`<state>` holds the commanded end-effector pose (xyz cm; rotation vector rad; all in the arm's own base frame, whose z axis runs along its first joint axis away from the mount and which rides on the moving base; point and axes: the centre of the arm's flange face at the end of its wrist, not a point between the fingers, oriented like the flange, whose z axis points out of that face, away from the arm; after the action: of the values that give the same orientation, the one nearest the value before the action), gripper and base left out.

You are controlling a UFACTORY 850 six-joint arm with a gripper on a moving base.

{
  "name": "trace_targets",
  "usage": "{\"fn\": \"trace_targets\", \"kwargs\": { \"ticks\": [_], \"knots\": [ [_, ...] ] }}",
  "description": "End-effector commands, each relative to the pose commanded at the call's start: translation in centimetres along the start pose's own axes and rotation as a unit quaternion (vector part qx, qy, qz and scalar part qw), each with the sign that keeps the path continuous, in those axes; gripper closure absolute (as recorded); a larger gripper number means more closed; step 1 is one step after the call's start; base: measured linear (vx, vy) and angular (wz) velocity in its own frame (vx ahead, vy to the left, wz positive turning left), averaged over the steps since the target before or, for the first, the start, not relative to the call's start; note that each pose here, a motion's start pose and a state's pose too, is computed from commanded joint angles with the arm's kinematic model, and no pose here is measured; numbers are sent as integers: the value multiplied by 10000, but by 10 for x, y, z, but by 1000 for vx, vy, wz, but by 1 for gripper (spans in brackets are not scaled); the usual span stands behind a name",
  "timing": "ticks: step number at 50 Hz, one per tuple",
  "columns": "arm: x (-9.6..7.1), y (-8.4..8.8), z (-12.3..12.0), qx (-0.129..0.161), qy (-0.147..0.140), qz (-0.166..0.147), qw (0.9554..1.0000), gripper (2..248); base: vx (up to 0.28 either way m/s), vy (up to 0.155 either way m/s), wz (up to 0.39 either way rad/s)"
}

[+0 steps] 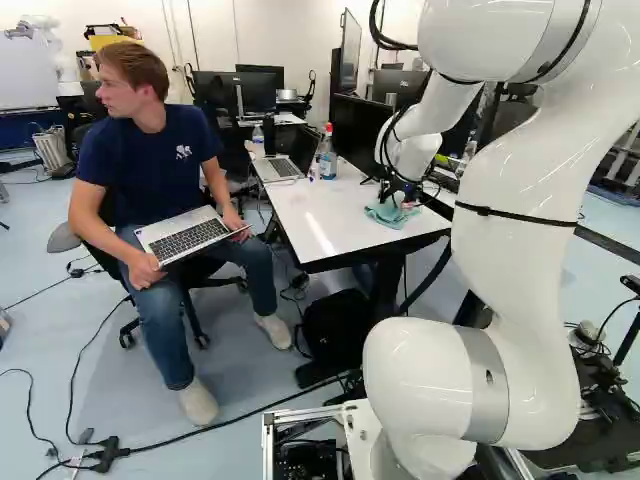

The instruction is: Clean the table with the green towel

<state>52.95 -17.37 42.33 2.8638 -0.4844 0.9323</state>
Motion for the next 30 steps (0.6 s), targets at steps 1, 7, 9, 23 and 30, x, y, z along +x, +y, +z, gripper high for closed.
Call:
{"fn": "trace_targets", "kwargs": {
  "ticks": [1,7,9,23,30],
  "knots": [
    [0,0,0,0,0,0,10000,134,0,0,0],
    [0,0,0,0,0,0,10000,171,0,0,0],
    [0,0,0,0,0,0,10000,171,0,0,0],
    [0,0,0,0,0,0,10000,211,0,0,0],
    [1,0,-3,0,25,0,10000,211,0,0,0]
  ]
}}
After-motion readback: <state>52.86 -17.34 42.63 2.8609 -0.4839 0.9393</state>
